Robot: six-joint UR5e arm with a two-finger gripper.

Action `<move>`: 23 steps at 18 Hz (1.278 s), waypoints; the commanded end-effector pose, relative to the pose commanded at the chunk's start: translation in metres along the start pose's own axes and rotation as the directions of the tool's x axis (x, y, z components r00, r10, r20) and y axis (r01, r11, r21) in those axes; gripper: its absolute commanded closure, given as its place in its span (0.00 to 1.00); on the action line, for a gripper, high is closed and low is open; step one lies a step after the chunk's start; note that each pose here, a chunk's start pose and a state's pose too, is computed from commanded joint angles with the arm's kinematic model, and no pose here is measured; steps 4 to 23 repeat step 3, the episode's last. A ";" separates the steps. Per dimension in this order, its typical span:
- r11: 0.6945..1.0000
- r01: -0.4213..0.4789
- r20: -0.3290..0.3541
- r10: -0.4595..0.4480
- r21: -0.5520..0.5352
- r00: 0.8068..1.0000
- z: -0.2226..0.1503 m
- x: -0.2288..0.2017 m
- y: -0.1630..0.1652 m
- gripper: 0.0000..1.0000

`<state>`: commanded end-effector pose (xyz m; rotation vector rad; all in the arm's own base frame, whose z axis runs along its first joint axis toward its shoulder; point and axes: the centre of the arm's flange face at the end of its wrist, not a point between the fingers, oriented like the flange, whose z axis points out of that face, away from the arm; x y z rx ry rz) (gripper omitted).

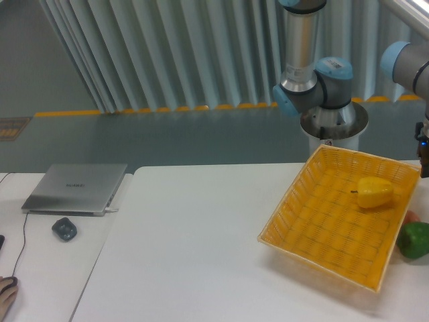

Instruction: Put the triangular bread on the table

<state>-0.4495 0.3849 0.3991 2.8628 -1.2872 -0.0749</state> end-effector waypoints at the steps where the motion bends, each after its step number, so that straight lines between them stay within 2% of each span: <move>1: 1.000 0.000 0.001 0.000 0.001 1.000 0.000 0.000 0.000 0.00; 23: 1.000 -0.003 0.001 0.003 0.001 1.000 0.000 0.000 0.001 0.00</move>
